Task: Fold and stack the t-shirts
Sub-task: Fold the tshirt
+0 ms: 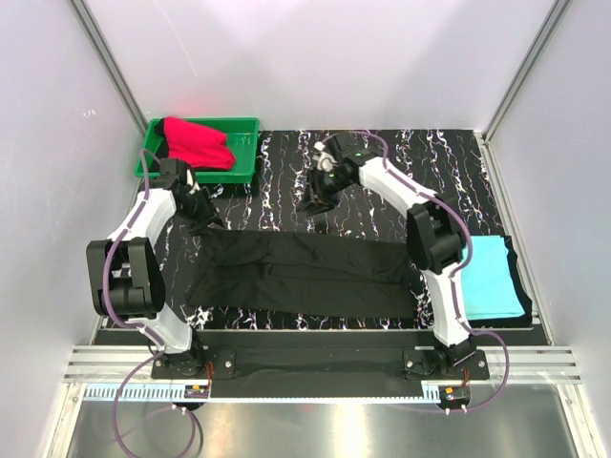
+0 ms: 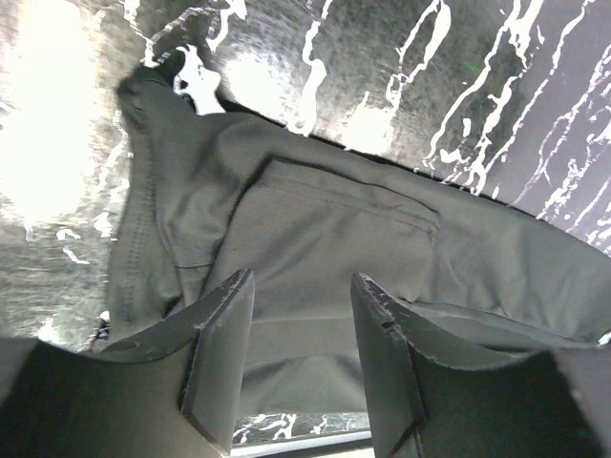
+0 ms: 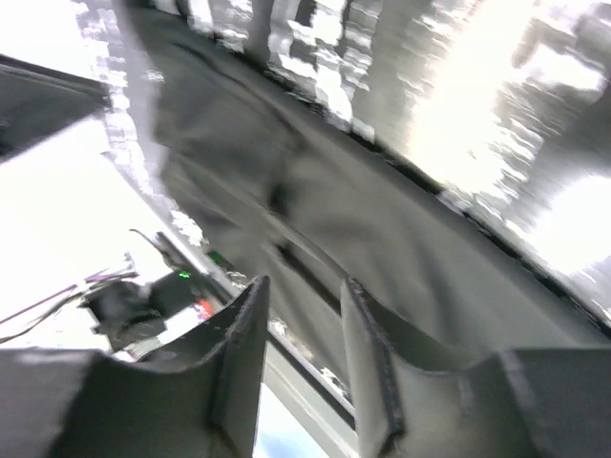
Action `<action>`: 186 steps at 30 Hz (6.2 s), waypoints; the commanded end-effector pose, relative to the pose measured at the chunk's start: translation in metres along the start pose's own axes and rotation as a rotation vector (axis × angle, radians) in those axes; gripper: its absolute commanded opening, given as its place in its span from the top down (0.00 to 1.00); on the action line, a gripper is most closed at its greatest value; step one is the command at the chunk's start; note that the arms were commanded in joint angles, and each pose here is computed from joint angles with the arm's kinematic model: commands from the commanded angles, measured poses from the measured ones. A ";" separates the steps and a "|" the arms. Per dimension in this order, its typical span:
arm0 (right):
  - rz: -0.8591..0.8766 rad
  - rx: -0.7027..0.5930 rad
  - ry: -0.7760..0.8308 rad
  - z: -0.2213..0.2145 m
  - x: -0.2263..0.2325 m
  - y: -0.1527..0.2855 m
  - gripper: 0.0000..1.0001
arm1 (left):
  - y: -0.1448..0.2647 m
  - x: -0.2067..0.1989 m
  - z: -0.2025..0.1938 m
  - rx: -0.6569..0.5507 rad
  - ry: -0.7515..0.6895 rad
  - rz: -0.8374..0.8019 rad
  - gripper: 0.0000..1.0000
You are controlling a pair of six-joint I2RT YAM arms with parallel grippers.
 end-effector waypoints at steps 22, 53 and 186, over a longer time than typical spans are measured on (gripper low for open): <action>0.024 0.223 -0.102 -0.066 0.036 -0.109 0.88 | 0.010 -0.047 -0.089 0.112 0.011 -0.183 0.59; 0.045 0.277 -0.113 -0.086 0.058 -0.127 0.91 | 0.023 -0.030 -0.091 0.085 -0.046 -0.119 0.53; -0.574 -0.072 -0.376 -0.107 -0.217 0.083 0.32 | -0.179 -0.190 0.031 0.059 -0.105 -0.064 0.50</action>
Point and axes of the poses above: each gripper's point midway between its finger pads, its own y axis back along the fingers, its own x axis along the line the jaws close on, z = x × y, the point moved 1 cm from there along y, back along the fingers, and after that the axes turned 9 degrees about -y, right-handed, at the moved point
